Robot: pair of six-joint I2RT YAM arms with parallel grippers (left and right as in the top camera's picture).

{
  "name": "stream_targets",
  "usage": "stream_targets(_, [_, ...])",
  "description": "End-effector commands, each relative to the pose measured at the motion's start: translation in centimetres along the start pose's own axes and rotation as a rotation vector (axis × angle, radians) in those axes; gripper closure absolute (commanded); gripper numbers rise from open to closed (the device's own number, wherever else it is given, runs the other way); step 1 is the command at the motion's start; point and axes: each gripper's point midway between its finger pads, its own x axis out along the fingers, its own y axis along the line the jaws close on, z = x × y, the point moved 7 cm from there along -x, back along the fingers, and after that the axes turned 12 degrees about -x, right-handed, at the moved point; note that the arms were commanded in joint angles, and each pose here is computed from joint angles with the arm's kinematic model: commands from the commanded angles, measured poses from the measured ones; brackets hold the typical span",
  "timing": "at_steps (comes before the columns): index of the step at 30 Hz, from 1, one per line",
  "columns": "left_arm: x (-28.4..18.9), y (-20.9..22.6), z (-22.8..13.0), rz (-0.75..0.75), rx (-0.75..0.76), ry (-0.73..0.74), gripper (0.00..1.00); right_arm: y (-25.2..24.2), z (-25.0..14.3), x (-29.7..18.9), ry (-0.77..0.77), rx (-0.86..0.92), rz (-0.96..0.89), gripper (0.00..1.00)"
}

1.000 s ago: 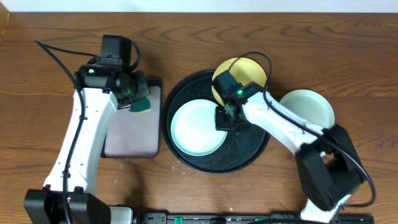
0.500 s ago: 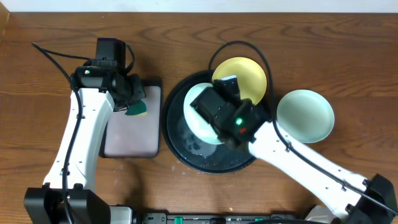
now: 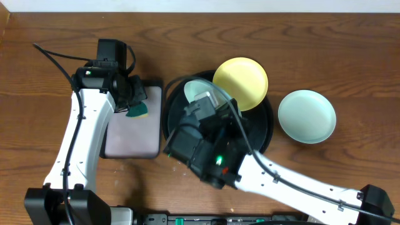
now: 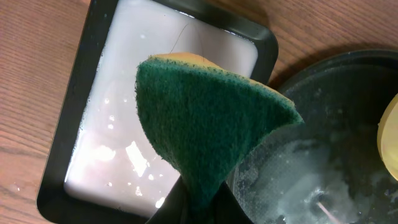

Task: Clean dirty plates on tray and stack at the side

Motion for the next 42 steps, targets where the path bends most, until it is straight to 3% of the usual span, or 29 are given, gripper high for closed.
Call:
stream_targets(1, [0.2,0.3,-0.1,0.016,0.014,0.002,0.93,-3.0,1.2,-2.3,-0.106,0.022,-0.239,0.99])
stream_targets(11, [0.2,0.3,0.0,0.016,0.014,0.002,0.93,-2.9,1.5,-3.6,-0.148,0.004,-0.271,0.99])
stream_targets(16, [0.2,0.3,-0.1,0.016,0.014,0.002,0.93,-2.1,1.3,-3.2,-0.131,0.019,-0.184,0.99])
stream_targets(21, [0.2,0.3,-0.1,0.016,0.014,0.002,0.93,-0.3,0.5,-1.5,-0.038,0.071,0.037,0.99])
stream_targets(26, [0.2,0.3,0.0,0.016,0.015,0.002,0.92,1.9,-1.3,1.0,0.156,0.183,0.338,0.99])
stream_targets(34, [0.2,0.3,0.0,0.016,0.014,0.002,0.92,3.5,-3.4,4.5,0.4,0.345,0.673,0.99])
stream_targets(42, [0.2,0.3,0.0,0.016,0.025,0.002,0.93,2.3,-3.9,7.5,0.451,0.472,1.025,0.99])
